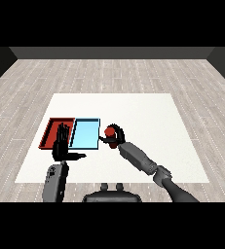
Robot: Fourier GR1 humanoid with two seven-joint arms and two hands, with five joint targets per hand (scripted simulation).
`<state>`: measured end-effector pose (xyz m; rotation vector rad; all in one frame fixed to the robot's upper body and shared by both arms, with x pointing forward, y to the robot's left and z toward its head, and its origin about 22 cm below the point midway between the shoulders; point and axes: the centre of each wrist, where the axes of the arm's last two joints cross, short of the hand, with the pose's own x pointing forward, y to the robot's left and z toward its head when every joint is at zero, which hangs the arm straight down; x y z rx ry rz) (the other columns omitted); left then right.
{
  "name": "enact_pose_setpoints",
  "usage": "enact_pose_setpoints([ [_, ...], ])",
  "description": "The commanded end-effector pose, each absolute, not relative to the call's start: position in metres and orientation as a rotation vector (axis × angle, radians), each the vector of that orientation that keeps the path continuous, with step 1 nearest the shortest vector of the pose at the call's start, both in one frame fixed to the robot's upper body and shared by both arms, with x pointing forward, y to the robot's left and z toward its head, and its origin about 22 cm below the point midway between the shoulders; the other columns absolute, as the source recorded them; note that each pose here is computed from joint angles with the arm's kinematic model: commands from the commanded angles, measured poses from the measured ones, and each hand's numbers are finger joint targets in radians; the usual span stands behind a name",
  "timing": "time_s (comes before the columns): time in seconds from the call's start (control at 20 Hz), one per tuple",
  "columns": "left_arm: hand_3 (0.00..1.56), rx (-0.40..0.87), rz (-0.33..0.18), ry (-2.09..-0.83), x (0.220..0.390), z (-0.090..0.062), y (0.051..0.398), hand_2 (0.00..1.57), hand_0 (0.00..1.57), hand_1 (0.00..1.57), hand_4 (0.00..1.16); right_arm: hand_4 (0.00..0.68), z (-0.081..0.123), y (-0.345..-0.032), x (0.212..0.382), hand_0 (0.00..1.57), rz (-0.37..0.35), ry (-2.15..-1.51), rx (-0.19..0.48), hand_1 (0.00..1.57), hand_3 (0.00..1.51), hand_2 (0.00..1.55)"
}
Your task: Pick the red can and put it in the red box
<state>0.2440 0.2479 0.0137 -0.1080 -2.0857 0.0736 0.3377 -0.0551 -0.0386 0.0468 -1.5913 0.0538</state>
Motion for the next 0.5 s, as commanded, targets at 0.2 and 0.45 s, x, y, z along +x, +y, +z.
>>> enact_pose_setpoints([
  [0.2, 0.00, -0.114, 0.057, -2.080, 0.225, 0.006, 0.253, 0.00, 0.00, 0.00, 0.00, 0.582, -0.023, -0.051, 0.333, 1.54, 0.018, -1.742, 0.046, 1.54, 1.38, 1.46],
  [0.45, 0.00, -0.093, 0.049, -2.080, 0.239, 0.004, 0.247, 0.00, 0.00, 0.00, 0.00, 0.608, 0.009, -0.055, 0.328, 1.52, 0.009, -1.811, 0.051, 1.52, 1.38, 1.46],
])
